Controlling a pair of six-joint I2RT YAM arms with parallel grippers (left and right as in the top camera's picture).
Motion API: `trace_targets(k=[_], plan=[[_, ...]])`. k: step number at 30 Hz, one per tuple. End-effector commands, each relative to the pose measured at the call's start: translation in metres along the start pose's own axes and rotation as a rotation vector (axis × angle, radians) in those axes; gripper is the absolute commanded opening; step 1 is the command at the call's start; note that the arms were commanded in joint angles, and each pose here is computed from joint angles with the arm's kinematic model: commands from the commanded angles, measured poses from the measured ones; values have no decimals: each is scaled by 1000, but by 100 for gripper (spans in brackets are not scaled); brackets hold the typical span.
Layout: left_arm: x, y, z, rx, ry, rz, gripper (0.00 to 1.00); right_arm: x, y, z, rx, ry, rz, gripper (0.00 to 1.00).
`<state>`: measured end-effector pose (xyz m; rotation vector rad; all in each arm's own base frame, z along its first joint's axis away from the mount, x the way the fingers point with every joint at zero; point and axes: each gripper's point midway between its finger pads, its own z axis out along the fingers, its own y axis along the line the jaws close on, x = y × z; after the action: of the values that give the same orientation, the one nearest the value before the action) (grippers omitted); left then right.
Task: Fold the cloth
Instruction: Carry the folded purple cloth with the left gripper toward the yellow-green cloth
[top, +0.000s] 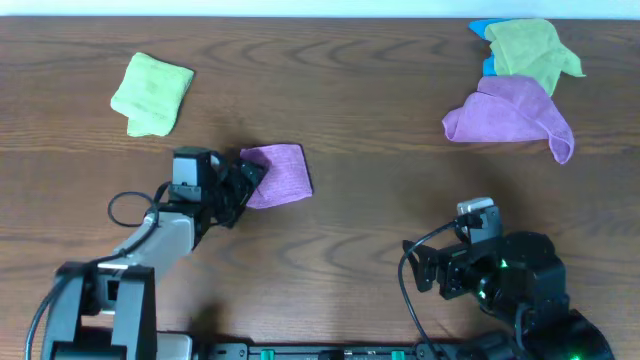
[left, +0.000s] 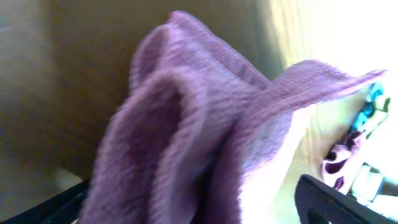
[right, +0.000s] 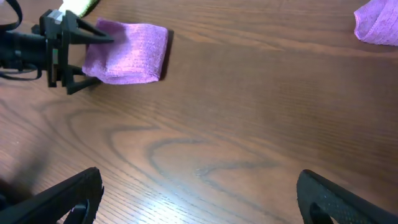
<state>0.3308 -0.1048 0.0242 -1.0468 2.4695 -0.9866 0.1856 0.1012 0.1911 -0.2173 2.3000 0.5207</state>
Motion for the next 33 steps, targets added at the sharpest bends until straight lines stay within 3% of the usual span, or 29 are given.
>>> trace_targets(k=[1, 2, 4, 7, 9, 19, 26, 33], plan=[[8, 38, 16, -110, 19, -64, 92, 1, -3, 0, 10, -2, 21, 99], [7, 38, 18, -107, 17, -61, 89, 1, -3, 0, 10, -2, 21, 99], [6, 37, 22, -99, 15, -54, 66, 1, -3, 0, 10, -1, 21, 99], [4, 35, 23, -87, 9, -56, 24, 1, -3, 0, 10, -2, 21, 99], [5, 33, 23, -77, 13, -53, 8, 1, -3, 0, 10, -1, 21, 99], [1, -15, 21, 93, 48, -21, 6, 1, -3, 0, 10, -1, 21, 99], [-22, -79, 1, 186, 24, 32, 6, 1, -3, 0, 10, -2, 21, 99], [-65, -126, -34, 117, -66, 36, 6, 1, -3, 0, 10, -2, 21, 99]])
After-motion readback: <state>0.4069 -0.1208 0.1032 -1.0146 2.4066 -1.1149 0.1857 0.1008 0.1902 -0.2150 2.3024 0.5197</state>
